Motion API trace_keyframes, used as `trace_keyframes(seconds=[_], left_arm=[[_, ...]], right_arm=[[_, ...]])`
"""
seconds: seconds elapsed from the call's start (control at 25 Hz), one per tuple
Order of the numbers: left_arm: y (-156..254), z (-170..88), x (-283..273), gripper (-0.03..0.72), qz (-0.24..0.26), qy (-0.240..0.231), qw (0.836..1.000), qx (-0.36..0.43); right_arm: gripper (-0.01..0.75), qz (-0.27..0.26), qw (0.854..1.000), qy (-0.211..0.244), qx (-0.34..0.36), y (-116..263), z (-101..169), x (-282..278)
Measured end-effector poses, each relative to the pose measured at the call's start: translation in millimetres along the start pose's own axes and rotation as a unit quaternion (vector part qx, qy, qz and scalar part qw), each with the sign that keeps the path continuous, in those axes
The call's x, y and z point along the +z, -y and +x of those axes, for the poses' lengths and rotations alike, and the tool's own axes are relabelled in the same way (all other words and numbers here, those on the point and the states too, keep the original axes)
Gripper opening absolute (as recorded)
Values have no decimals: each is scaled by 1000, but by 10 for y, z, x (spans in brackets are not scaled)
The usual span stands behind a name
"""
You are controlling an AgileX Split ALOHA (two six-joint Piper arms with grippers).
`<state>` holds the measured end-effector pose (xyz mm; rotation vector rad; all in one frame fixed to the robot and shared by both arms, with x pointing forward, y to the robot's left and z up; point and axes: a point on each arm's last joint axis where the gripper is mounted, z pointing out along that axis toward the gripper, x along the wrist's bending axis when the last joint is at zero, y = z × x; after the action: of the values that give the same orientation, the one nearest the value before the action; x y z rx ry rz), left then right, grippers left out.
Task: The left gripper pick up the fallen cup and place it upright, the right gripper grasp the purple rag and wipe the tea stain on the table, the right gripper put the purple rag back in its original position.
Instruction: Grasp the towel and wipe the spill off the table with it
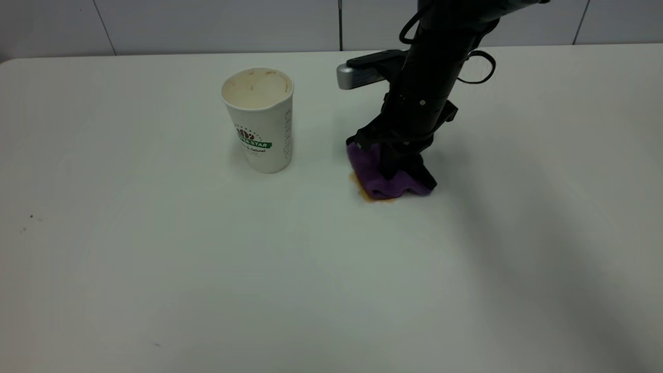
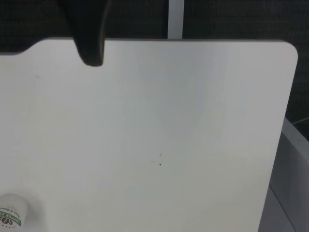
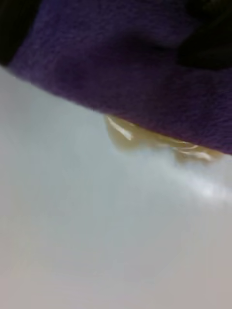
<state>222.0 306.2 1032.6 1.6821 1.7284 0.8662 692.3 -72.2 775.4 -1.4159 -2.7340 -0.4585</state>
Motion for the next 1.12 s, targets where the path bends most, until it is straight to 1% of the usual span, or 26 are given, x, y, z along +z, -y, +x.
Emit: trace_keyframes(seconds=[0.08, 0.2, 0.32, 0.4, 0.52, 0.6, 0.68, 0.8, 0.88, 0.96, 1.12], left_arm=[[0, 0, 0, 476, 0, 0, 1000, 0], [0, 0, 0, 476, 0, 0, 1000, 0], [1, 0, 0, 476, 0, 0, 1000, 0], [1, 0, 0, 476, 0, 0, 1000, 0], [1, 0, 0, 476, 0, 0, 1000, 0], [1, 0, 0, 476, 0, 0, 1000, 0], [1, 0, 0, 476, 0, 0, 1000, 0], [1, 0, 0, 476, 0, 0, 1000, 0], [1, 0, 0, 476, 0, 0, 1000, 0], [1, 0, 0, 476, 0, 0, 1000, 0], [1, 0, 0, 476, 0, 0, 1000, 0]], right_arm=[[44, 16, 1000, -16, -16, 15, 130, 32], [44, 40, 997, -41, -43, 37, 396, 84], [44, 60, 993, -55, -82, 63, 647, 120], [44, 69, 991, -53, -98, 79, 715, 135], [44, 72, 992, -34, -94, 80, 692, 140], [44, 69, 994, -14, -81, 74, 597, 132], [44, 63, 995, 14, -77, 62, 447, 112], [44, 56, 995, 57, -60, 59, 137, 47], [44, 56, 995, 77, -32, 84, -108, -8], [44, 57, 994, 89, -2, 126, -334, -60], [44, 73, 991, 97, 58, 270, -765, -171]])
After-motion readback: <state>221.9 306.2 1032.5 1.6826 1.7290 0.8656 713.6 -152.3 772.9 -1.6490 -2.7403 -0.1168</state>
